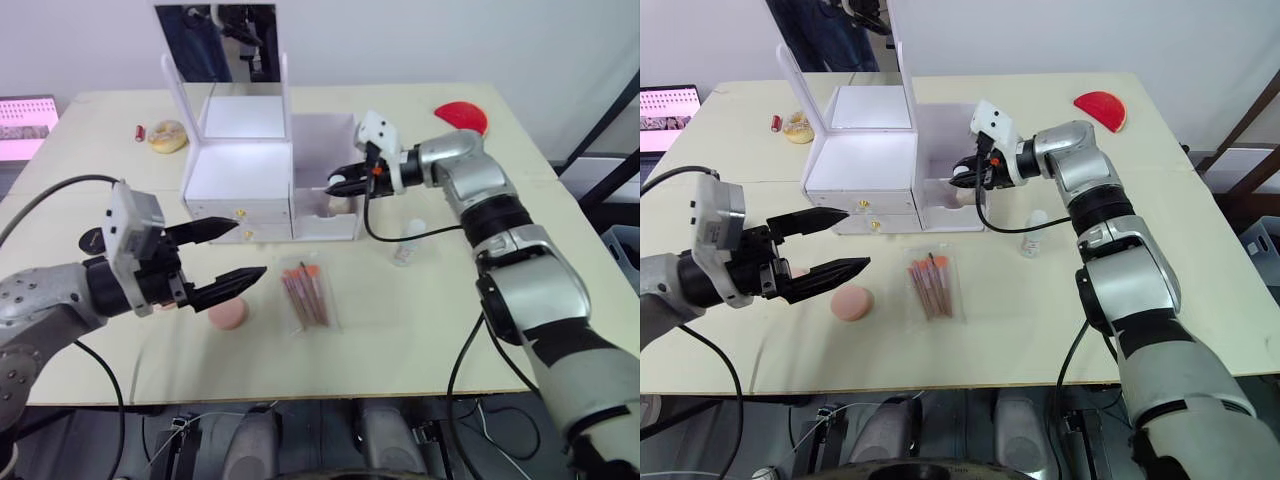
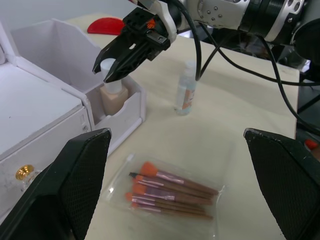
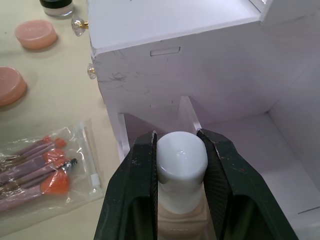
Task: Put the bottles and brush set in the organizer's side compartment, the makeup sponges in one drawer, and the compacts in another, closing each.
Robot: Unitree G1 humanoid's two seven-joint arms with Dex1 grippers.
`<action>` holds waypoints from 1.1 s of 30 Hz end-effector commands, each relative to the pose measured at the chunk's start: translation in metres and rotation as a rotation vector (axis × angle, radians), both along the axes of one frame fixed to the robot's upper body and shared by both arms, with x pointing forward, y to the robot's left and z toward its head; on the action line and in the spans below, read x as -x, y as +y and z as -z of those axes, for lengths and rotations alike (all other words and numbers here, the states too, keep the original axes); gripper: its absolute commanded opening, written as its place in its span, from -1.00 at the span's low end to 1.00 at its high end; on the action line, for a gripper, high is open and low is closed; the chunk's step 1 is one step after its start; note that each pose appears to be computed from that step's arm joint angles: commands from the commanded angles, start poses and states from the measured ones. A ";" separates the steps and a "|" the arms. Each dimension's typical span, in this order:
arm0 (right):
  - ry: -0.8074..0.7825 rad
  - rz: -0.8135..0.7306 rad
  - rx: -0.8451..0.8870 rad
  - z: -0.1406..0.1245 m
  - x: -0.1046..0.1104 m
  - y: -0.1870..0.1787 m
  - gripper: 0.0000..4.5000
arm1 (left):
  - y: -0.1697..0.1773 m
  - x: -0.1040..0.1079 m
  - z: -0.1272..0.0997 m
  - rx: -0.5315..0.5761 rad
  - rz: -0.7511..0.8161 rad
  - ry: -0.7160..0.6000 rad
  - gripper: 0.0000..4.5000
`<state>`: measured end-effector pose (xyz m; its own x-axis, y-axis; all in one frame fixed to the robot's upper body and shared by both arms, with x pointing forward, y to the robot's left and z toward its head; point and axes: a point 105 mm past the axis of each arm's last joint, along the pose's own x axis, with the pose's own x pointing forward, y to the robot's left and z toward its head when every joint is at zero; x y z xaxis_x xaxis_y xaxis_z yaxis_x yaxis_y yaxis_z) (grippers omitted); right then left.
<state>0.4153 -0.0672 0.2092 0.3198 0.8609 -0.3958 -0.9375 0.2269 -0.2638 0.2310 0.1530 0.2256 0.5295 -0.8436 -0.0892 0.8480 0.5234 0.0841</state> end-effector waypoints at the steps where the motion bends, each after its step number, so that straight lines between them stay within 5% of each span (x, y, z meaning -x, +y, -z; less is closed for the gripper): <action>1: -0.039 0.004 -0.006 -0.011 -0.003 0.000 -0.67 | -0.002 0.005 -0.008 0.001 0.015 -0.037 1.00; 9: -0.048 0.004 -0.031 -0.022 -0.003 -0.002 0.97 | -0.002 0.004 -0.009 0.001 0.015 -0.036 1.00; 20: -0.142 0.034 -0.193 -0.101 0.029 -0.042 0.97 | 0.021 -0.001 -0.007 -0.022 -0.037 -0.020 1.00; 24: -0.154 0.169 -0.200 -0.104 0.051 -0.080 0.97 | 0.056 0.001 0.000 -0.061 -0.117 0.028 1.00; 33: -0.102 0.554 -0.199 -0.064 0.106 -0.182 0.97 | 0.203 0.012 0.017 -0.171 -0.563 0.079 1.00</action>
<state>0.3198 -0.2426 0.2556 0.7423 0.6242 -0.2437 -0.6684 0.7160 -0.2017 0.2240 0.3342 0.1992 0.8419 -0.4673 -0.2700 0.5068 0.8564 0.0982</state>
